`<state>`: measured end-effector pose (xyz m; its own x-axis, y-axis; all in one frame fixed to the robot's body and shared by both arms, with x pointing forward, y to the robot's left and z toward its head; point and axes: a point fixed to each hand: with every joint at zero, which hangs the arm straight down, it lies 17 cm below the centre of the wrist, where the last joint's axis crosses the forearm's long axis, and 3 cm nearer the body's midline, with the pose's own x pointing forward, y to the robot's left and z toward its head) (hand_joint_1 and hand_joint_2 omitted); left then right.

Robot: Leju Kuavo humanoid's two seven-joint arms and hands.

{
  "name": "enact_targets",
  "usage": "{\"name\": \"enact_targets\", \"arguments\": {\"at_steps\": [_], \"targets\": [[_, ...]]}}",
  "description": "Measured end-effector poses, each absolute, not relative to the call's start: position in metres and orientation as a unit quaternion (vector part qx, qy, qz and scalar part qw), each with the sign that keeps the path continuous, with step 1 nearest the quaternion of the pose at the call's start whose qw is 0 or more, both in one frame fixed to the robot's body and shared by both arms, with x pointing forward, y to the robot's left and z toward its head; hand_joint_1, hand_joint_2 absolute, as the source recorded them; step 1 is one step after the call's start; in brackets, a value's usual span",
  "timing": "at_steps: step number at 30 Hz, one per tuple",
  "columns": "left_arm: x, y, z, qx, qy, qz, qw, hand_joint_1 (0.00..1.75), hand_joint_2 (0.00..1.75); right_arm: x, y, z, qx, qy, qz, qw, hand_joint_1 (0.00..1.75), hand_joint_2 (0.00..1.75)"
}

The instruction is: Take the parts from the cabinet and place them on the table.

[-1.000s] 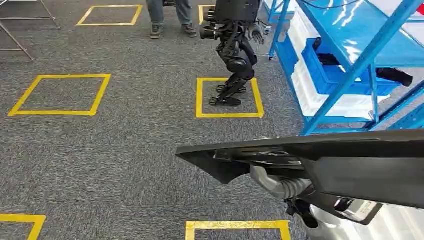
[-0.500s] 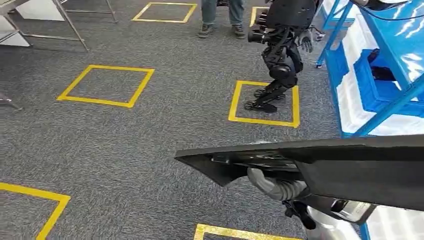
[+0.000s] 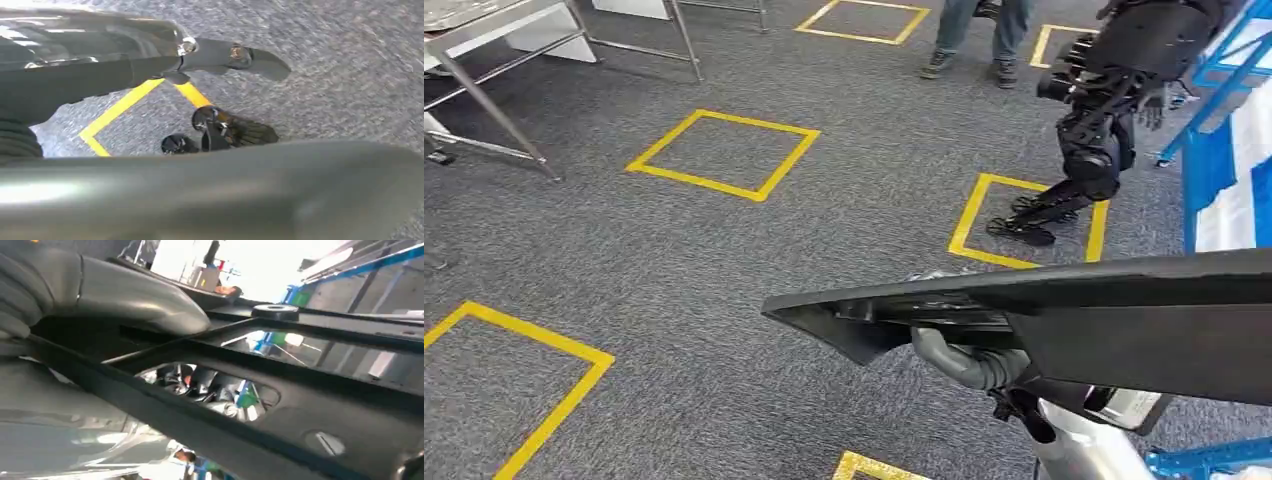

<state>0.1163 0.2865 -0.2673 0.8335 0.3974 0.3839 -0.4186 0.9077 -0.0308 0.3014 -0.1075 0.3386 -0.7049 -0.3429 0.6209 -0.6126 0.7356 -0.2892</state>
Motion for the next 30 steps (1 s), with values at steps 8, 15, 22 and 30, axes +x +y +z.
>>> {"name": "enact_targets", "arguments": {"at_steps": [8,15,22,30], "targets": [[0.12,0.283,-0.266,0.021,-0.198,0.221,0.955,0.0,1.75,0.302,-0.11,0.338,0.273,-0.888,0.247,0.276,1.75,1.75],[0.111,0.282,-0.269,0.023,-0.186,0.225,0.956,0.0,1.75,0.3,-0.111,0.335,0.276,-0.886,0.245,0.28,1.75,1.75],[0.11,0.28,-0.269,0.02,-0.181,0.223,0.958,0.0,1.75,0.3,-0.113,0.333,0.28,-0.883,0.244,0.286,1.75,1.75],[0.109,0.28,-0.269,0.022,-0.181,0.219,0.959,0.0,1.75,0.3,-0.114,0.335,0.288,-0.881,0.244,0.287,1.75,1.75]]}}
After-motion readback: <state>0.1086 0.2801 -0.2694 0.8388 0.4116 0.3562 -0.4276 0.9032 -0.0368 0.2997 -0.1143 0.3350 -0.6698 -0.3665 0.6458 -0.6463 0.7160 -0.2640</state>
